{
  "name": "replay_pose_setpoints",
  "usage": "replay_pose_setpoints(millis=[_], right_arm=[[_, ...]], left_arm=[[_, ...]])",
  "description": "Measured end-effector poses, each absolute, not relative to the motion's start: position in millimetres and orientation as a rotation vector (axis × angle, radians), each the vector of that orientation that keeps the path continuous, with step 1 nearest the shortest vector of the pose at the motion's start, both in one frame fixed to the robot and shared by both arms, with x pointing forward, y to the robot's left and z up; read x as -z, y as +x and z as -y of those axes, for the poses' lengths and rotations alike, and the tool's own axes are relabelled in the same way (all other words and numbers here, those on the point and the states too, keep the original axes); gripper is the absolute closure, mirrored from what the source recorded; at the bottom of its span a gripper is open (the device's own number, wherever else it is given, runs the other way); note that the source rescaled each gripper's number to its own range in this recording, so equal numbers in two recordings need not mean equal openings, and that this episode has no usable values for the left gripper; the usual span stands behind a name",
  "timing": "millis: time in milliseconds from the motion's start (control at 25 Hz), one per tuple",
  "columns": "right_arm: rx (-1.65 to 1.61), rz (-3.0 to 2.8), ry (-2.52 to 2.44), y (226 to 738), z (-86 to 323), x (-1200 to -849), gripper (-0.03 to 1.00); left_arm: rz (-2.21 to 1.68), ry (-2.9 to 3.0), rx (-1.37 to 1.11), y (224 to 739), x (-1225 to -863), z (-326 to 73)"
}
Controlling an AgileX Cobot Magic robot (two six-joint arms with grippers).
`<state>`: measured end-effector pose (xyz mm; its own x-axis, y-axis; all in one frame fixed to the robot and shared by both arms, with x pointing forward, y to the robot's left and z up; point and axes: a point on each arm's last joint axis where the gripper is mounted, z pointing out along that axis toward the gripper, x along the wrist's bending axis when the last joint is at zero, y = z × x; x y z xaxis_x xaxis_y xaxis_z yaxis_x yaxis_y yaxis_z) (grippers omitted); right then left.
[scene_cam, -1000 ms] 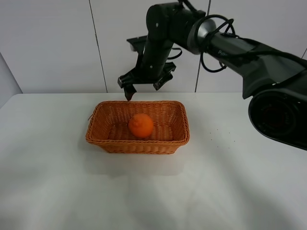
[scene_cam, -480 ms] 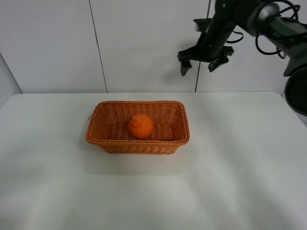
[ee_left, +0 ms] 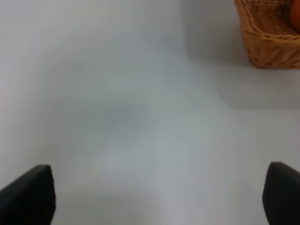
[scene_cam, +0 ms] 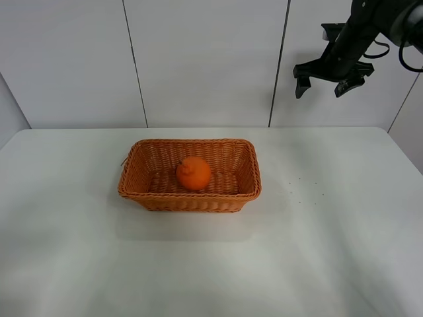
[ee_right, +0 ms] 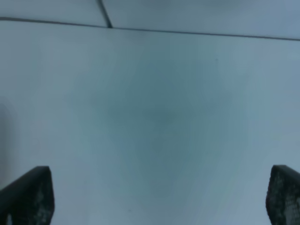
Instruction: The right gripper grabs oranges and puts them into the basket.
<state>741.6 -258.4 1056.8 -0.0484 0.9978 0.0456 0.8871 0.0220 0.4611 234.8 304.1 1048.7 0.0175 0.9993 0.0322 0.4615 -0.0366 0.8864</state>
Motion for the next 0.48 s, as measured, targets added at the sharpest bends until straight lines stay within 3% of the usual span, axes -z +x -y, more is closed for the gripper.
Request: replay_pose_setpoints(millis=[240,480], right_arm=[[-0.538,-2.024,1.951,717.1,258.7,-1077.7,-0.03],[-0.474,-2.068,1.98,653.5,263.6,-1102.0,-0.03]], left_arm=[[-1.529,1.587,-0.962,234.8,-1048.7,-304.1],[-1.529,1.587,-0.962,234.8,-1048.7,-304.1]])
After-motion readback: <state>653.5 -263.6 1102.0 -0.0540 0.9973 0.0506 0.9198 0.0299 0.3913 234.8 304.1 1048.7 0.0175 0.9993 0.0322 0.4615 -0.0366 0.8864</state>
